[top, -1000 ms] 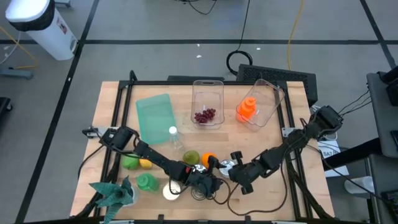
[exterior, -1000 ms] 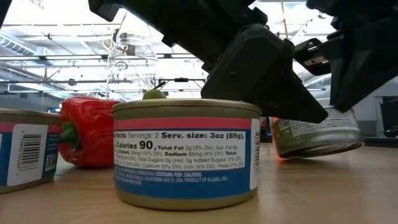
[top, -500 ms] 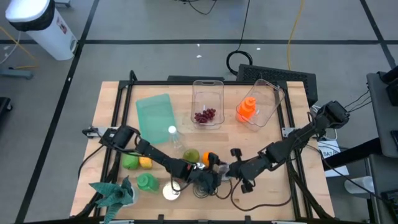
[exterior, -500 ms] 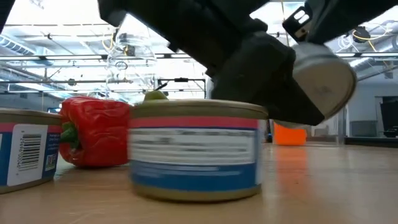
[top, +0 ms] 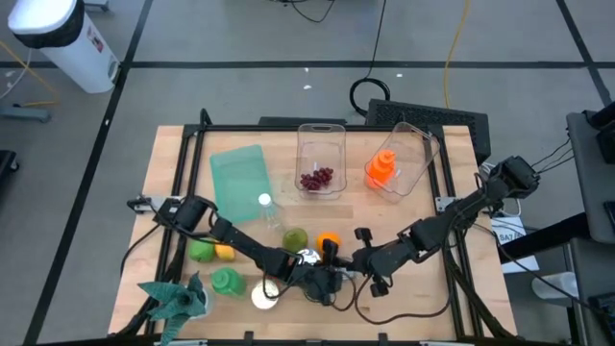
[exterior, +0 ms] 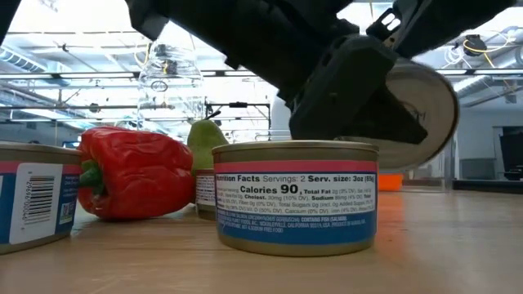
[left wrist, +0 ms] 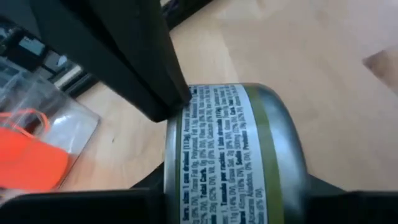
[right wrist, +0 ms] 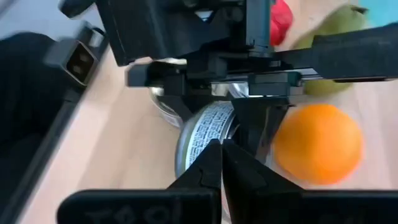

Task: Pick & Place Food Item
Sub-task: Put the bottom green tuna can into the green bin

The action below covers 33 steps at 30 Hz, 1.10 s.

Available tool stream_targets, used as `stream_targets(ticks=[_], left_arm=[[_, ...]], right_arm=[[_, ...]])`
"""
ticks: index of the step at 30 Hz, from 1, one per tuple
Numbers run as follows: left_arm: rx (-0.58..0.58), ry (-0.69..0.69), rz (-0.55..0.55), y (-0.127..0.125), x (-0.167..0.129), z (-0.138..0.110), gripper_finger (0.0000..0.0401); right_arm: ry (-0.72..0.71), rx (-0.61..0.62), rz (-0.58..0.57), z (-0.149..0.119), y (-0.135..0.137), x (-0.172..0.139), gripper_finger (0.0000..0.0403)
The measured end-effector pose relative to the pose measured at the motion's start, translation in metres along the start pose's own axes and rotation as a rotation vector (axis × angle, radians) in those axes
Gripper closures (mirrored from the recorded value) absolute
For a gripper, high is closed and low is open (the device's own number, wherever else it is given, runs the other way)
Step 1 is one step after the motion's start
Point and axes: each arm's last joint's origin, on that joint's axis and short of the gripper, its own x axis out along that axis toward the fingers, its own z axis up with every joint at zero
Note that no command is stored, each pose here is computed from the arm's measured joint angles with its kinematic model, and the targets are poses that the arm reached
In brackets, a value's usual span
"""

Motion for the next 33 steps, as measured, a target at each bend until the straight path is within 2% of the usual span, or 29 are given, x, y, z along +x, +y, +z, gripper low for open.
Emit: stream_targets(ticks=[6, 10, 13, 15, 18, 22, 24, 27, 30, 33], left_arm=[[0.096, 0.002, 0.057, -0.008, -0.009, 0.007, 0.0274], [0.15, 0.005, 0.1, -0.009, -0.032, 0.024, 0.0274], [0.151, -0.028, 0.091, -0.003, -0.062, 0.047, 0.0274], [0.131, -0.04, 0.092, 0.004, -0.084, 0.06, 0.0274], [0.102, -0.048, 0.161, 0.015, -0.12, 0.078, 0.0274], [0.076, -0.097, 0.233, 0.029, -0.182, 0.103, 0.0274], [0.054, -0.112, 0.307, 0.043, -0.213, 0.112, 0.0274], [-0.035, -0.072, 0.518, 0.079, -0.251, 0.119, 0.0274], [-0.098, 0.004, 0.688, 0.116, -0.273, 0.116, 0.0274], [-0.144, 0.063, 0.787, 0.15, -0.287, 0.106, 0.0274]], right_arm=[[-0.009, -0.016, 0.017, 0.001, 0.001, -0.001, 0.0402], [-0.061, -0.09, 0.04, 0.005, 0.01, -0.007, 0.0392], [-0.13, -0.148, 0.053, 0.009, 0.018, -0.022, 0.0358], [-0.165, -0.171, 0.018, 0.011, 0.021, -0.035, 0.0327], [-0.166, -0.205, 0.024, 0.006, 0.025, -0.054, 0.0282], [-0.202, -0.209, 0.042, 0.004, 0.029, -0.077, 0.0241], [-0.192, -0.224, 0.05, -0.003, 0.031, -0.078, 0.023], [-0.182, -0.23, 0.068, -0.014, 0.032, -0.078, 0.0225], [-0.188, -0.229, 0.074, -0.025, 0.033, -0.071, 0.0228], [-0.195, -0.223, 0.087, -0.038, 0.033, -0.063, 0.0233]])
